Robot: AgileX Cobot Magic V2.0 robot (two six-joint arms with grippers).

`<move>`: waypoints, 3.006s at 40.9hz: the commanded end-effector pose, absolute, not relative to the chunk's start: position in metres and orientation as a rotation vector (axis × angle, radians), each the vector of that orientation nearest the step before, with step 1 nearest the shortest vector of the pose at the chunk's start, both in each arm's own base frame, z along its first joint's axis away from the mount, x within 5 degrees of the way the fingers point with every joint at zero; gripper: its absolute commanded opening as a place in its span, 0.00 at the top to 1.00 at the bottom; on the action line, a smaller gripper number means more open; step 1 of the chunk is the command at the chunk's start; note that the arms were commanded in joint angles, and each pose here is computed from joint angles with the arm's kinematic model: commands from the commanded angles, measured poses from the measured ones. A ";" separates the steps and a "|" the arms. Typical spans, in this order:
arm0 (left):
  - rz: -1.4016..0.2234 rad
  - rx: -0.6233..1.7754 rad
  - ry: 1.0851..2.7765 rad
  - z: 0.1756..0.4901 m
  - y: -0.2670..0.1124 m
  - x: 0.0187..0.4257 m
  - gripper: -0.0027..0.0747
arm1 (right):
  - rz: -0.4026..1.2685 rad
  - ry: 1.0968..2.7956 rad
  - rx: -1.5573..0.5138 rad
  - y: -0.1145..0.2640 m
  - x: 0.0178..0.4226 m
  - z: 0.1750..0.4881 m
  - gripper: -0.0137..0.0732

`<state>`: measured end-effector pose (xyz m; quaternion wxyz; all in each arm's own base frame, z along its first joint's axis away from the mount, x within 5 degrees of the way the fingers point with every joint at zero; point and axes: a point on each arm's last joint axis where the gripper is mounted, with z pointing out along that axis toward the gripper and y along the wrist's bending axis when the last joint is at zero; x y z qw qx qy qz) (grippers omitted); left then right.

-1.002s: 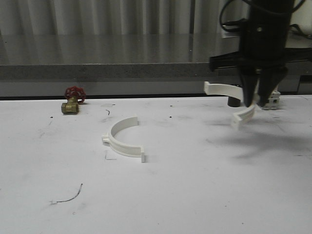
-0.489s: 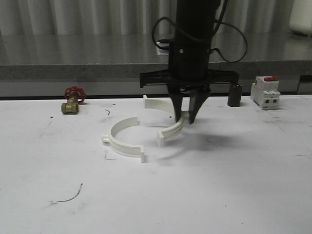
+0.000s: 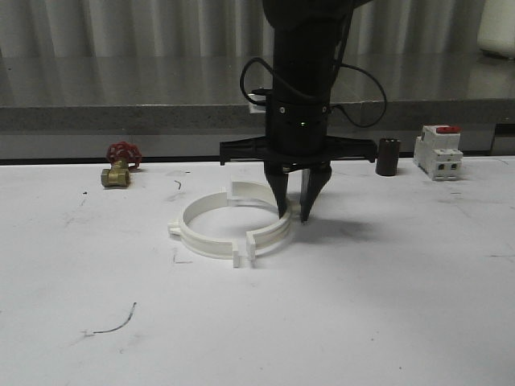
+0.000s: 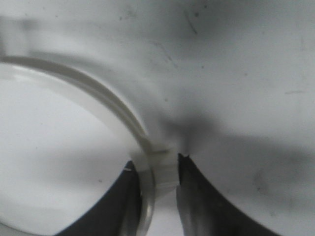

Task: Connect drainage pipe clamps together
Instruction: 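Press the held half's ends against the placed half's ends, then open the right gripper and raise it away from the ring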

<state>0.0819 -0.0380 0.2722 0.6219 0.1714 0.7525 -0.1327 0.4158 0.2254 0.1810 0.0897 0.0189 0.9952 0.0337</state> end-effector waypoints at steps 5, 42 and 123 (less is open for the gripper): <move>-0.337 0.390 1.621 0.289 -0.040 0.082 0.99 | 0.176 2.855 0.058 0.227 0.417 0.219 0.70; -0.337 0.390 1.621 0.289 -0.040 0.082 0.99 | 0.213 2.883 0.076 0.232 0.419 0.204 0.70; -0.337 0.390 1.621 0.289 -0.040 0.082 0.99 | 0.224 2.751 -0.068 0.158 0.327 0.307 0.92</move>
